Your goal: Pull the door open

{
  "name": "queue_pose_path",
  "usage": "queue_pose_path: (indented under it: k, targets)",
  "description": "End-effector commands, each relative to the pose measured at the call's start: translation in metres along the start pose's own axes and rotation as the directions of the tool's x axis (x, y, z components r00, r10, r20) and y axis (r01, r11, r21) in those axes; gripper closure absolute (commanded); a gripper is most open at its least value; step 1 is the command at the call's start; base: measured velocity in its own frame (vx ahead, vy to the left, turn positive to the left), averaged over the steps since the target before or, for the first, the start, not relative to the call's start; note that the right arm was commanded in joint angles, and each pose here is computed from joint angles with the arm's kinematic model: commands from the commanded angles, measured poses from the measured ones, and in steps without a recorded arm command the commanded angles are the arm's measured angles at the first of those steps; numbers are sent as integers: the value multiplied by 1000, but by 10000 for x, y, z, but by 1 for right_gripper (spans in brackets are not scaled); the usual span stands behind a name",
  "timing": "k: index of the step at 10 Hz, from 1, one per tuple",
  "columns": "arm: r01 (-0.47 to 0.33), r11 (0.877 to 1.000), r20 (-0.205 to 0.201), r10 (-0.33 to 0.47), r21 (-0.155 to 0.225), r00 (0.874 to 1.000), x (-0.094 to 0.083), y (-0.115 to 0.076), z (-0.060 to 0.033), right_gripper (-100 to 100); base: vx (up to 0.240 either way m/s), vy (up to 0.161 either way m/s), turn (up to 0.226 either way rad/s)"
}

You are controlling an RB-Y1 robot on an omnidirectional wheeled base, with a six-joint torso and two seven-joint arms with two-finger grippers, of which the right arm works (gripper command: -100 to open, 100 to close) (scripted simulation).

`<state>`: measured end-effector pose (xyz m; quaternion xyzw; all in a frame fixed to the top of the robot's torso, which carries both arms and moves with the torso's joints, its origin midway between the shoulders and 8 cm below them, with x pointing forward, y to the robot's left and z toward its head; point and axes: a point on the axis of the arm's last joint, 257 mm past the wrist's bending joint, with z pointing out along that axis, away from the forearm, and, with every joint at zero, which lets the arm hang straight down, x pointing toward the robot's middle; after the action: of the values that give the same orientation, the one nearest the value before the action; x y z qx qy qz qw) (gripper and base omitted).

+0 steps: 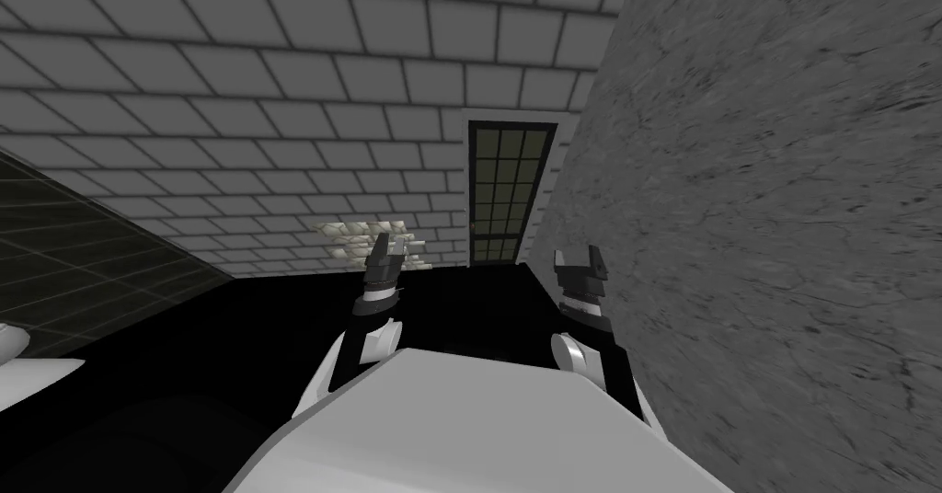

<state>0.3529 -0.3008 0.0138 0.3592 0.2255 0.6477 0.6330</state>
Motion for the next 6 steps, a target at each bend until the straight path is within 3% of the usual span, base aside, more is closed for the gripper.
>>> queue_pose_path:
  k: [1,6]
  targets:
    - [-44,999,4,44,16,999,-41,-120,-37,-100,112,15,129]
    - [-164,985,29,162,58,986,-148,-444,-134,-100,110,24,128]
